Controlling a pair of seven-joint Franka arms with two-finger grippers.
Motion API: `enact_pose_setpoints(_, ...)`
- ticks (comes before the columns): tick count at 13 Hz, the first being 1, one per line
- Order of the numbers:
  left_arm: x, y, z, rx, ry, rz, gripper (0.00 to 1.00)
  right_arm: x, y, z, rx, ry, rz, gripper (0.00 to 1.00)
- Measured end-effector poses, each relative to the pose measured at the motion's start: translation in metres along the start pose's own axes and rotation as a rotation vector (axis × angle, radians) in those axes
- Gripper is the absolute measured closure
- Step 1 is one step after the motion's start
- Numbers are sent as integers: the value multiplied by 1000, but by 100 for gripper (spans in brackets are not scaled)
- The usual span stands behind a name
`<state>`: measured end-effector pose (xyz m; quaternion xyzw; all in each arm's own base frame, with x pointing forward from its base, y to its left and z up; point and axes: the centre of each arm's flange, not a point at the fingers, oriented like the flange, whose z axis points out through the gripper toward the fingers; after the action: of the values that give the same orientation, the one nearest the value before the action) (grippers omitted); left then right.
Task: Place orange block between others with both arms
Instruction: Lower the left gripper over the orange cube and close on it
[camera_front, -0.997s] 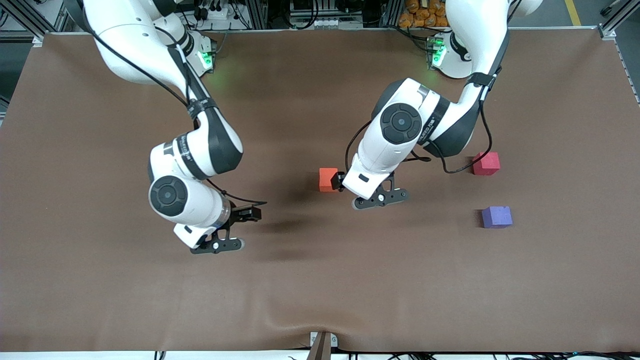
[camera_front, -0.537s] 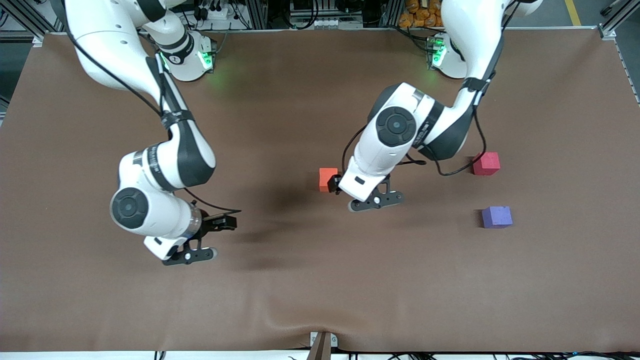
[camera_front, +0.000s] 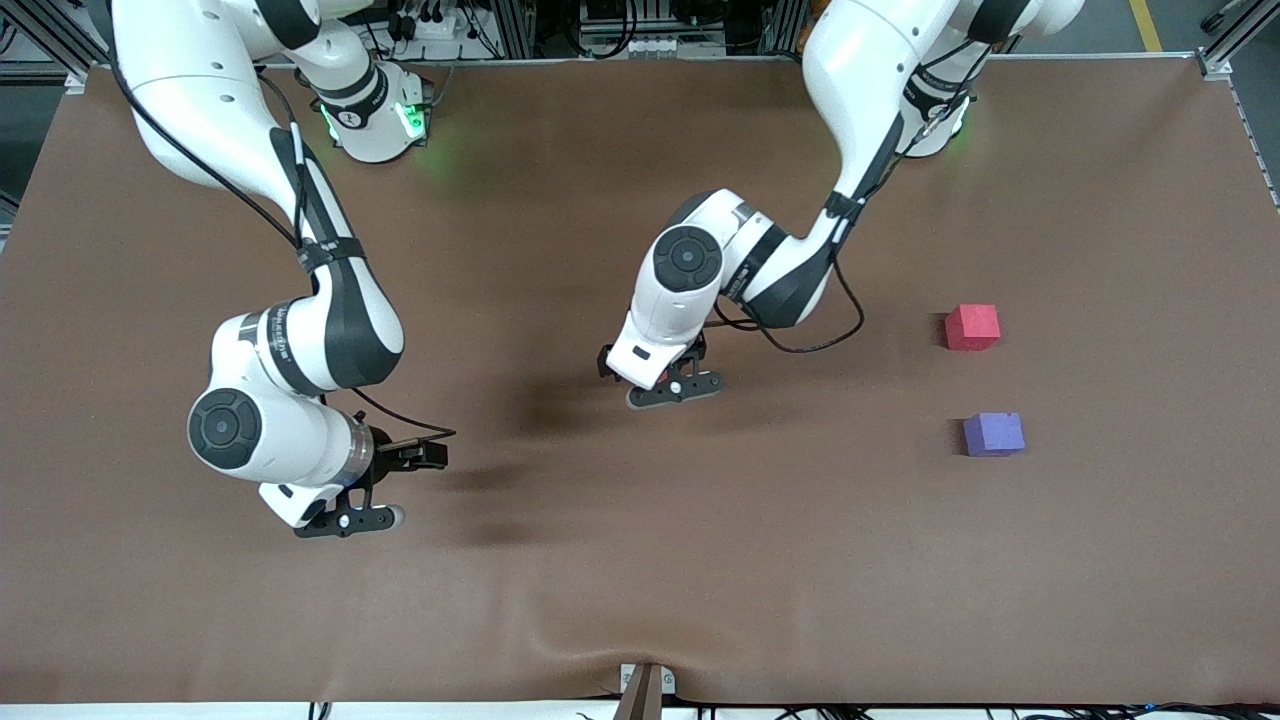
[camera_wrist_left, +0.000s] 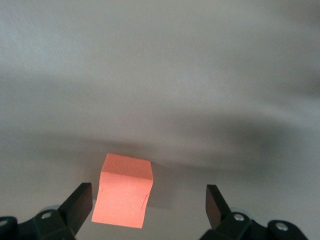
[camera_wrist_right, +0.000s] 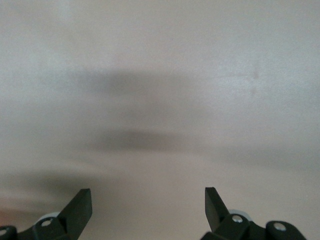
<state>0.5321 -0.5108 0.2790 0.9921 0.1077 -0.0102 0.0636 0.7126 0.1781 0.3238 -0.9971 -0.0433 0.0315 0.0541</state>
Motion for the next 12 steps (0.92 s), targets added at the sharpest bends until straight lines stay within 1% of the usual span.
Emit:
enact_pose_setpoints(3,-3,-3,17,33,1,16,0,6,20,-4,3,34,25,0)
enact_pose_setpoints(6,-19,1,35,61,-11,44,0,7,27,-5,0,38,31,0)
enact_pose_setpoints(8,-23,-1,45,79,-16,52,0,9,28,-7,-19,55,12,0)
enact_pose_setpoints(12,-28,-14,62,130,-17,72,0,10,30,-7,-47,72,-22,0)
